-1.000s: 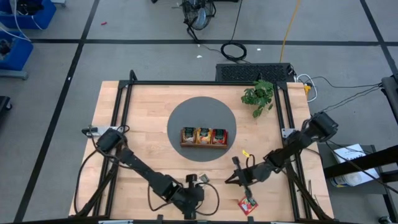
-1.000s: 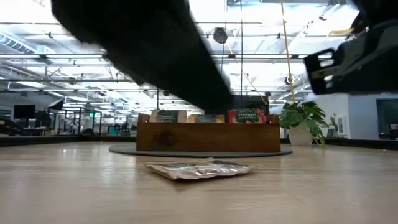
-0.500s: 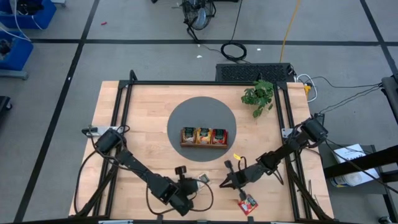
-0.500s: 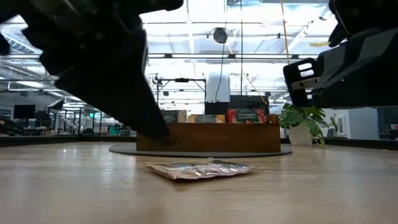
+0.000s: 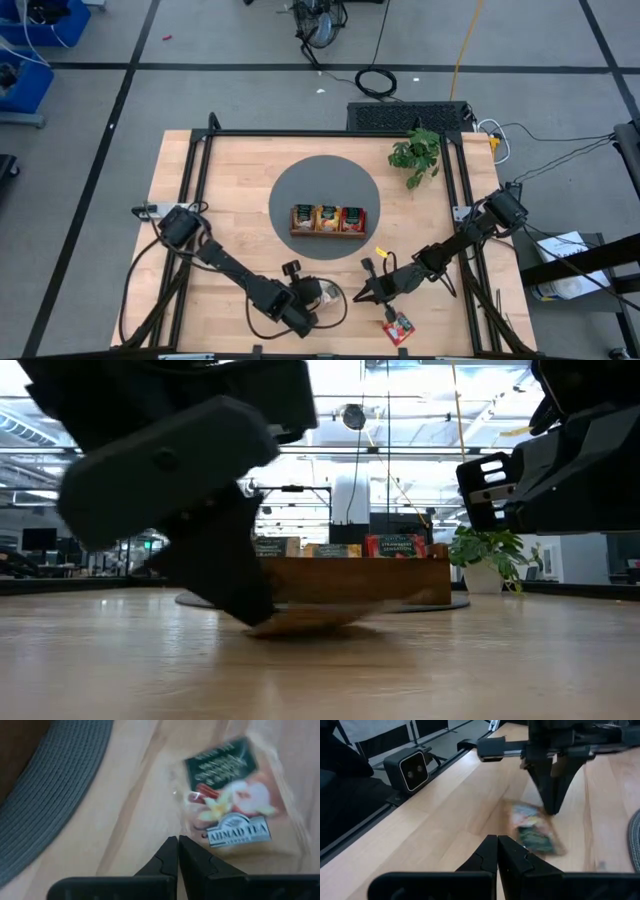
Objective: Pick & Place Tea
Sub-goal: Put the brown tea bag into the left section of the wooden organizer
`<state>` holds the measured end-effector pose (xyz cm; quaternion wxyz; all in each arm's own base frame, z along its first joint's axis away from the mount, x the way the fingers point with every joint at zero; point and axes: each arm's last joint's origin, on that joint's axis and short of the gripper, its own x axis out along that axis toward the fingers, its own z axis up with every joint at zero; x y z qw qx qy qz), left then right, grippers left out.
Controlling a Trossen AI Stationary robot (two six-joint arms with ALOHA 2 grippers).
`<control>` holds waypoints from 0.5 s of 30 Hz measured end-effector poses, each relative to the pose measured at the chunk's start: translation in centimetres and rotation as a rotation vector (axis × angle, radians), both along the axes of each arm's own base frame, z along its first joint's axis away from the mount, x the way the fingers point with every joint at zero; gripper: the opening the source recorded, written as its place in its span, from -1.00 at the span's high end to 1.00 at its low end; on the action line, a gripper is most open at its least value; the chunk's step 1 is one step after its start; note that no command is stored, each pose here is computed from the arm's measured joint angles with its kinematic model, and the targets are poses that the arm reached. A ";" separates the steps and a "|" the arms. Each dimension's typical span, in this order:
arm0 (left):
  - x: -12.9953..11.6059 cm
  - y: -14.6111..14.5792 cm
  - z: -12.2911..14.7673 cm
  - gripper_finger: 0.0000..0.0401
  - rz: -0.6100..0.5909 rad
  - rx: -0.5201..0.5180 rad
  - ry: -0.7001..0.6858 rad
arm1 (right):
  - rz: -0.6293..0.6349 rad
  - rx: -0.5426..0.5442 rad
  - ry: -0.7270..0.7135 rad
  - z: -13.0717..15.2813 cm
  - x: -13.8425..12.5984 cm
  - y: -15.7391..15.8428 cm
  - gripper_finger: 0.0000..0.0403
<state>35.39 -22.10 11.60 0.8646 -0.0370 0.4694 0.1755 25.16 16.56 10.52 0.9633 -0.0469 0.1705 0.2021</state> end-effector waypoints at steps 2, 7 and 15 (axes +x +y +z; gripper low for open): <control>0.2 -0.1 -0.1 0.88 -0.021 -0.016 -0.007 | -0.001 0.003 0.001 0.0 0.0 0.0 1.00; 0.8 -0.5 -0.3 0.88 -0.068 -0.057 -0.030 | -0.006 0.010 0.011 -0.1 0.0 0.0 1.00; 1.2 -1.0 -0.2 0.88 -0.103 -0.110 -0.070 | -0.006 0.007 0.017 -0.1 0.0 0.0 1.00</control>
